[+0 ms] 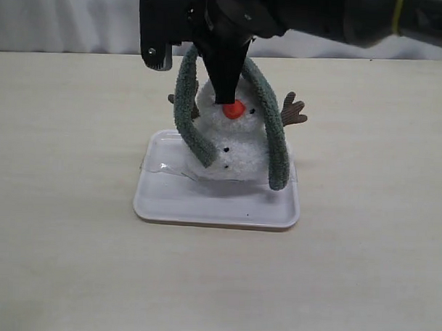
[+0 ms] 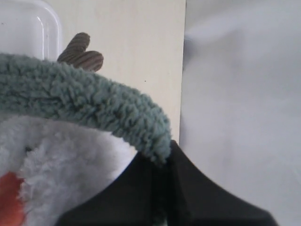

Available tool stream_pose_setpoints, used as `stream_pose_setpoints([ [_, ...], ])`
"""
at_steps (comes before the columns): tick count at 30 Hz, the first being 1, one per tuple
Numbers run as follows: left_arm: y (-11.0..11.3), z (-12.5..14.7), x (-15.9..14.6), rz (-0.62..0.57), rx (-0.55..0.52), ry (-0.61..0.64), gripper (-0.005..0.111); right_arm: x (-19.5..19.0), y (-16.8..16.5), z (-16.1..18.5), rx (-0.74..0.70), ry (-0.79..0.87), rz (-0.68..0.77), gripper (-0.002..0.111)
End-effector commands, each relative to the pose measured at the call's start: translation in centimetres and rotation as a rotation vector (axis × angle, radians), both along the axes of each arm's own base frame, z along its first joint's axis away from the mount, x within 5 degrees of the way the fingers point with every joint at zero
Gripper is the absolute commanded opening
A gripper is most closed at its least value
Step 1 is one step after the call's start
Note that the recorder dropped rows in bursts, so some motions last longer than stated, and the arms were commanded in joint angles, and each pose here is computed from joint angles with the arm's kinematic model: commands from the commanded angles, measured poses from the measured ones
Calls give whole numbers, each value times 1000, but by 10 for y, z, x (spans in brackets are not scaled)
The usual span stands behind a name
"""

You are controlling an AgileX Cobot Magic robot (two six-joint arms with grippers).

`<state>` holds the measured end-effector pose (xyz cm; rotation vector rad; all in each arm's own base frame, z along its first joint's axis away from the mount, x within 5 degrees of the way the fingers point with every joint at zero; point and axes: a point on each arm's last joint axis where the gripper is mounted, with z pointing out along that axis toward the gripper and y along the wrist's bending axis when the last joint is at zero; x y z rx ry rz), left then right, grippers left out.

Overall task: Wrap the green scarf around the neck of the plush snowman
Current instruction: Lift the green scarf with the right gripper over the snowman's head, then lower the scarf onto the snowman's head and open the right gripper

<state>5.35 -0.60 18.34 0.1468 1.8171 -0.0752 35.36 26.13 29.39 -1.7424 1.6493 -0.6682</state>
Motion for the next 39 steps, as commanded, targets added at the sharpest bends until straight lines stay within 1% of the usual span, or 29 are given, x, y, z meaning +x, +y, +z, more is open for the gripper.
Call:
stream_pose_setpoints([
  [1, 0, 0, 0, -8, -2, -13, 0, 7, 2, -8, 8, -45, -43, 4],
  [10, -1, 0, 0, -9, -8, -12, 0, 10, 3, -16, 30, -28, -80, 4],
  [15, -1, 0, 0, -9, -8, -12, 0, 11, -4, -17, -25, -22, -126, 4],
  [22, -1, 0, 0, -9, -8, -12, 0, 14, -10, -18, 28, -7, -188, 5],
  [24, -1, 0, 0, -9, -8, -12, 0, 15, -10, -18, 26, -10, -187, 9],
  [25, -1, 0, 0, -9, -8, -12, 0, 15, -10, -17, 28, -11, -184, 13],
  [27, -1, 0, 0, -9, -8, -12, 0, 15, -10, -17, 35, -13, -184, 23],
  [30, -1, 0, 0, -9, -8, -12, 0, 15, -9, -17, 59, -16, -192, 41],
  [32, -1, 0, 0, -9, -8, -12, 0, 15, -8, -17, 98, -18, -211, 49],
  [33, -1, 0, 0, -9, -8, -12, 0, 15, -8, -17, 117, -16, -228, 52],
  [35, -1, 0, 0, -9, -8, -12, 0, 15, -9, -17, 159, -10, -274, 53],
  [39, -1, 0, 0, -9, -8, -12, 0, 14, -14, -18, 217, 12, -404, 53],
])
